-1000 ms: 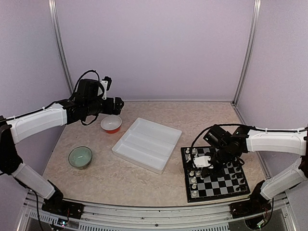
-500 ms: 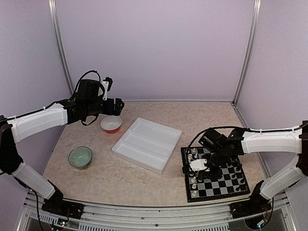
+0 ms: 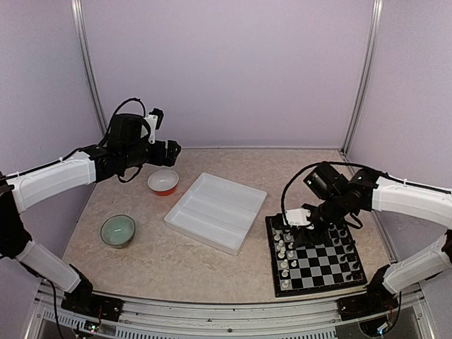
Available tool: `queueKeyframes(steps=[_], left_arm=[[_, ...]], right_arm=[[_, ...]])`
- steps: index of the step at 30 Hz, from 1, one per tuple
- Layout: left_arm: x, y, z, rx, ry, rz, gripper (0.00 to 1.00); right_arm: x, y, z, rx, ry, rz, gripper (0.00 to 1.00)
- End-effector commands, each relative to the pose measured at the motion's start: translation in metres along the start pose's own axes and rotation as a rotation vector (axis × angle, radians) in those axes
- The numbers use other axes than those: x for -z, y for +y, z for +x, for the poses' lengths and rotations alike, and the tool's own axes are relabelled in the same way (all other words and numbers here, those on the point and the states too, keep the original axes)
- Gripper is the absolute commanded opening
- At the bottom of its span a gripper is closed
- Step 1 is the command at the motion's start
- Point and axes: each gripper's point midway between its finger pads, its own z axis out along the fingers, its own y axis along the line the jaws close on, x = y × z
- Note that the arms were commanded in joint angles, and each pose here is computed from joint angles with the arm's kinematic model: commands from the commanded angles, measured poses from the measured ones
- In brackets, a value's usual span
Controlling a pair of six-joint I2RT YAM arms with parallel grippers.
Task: Set up the chess pieces on the board
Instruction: Place the pawn at f2, then pick up the pawn from the storage box.
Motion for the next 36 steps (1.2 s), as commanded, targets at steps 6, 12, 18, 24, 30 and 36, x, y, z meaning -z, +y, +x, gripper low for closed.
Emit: queueKeyframes(steps=[6,12,18,24,30,36], left_arm=[[0.015,0.002,-0.111,0.087,-0.225,0.138,0.82],[-0.029,-0.053,-0.035,0.022,0.123,0.206,0.67],[-0.021,-0.075,0.043,-0.036,0.404,0.127,0.65],[-0.022,-0.074,0.097,-0.022,0.656,0.066,0.60],[-0.028,-0.066,0.146,-0.030,0.864,-0.015,0.62],[-0.029,-0.073,0.181,-0.010,0.992,0.007,0.67]], right_arm=[[0.066,-0.115,-0.045,-0.152,-0.223,0.374,0.49],[0.056,-0.159,-0.061,-0.243,-0.223,0.409,0.49],[0.034,-0.161,-0.059,-0.321,-0.232,0.237,0.46],[0.039,-0.159,-0.070,-0.233,-0.293,0.218,0.47],[0.029,-0.174,-0.070,-0.224,-0.280,0.245,0.48],[0.015,-0.180,-0.063,-0.290,-0.292,0.193,0.48]])
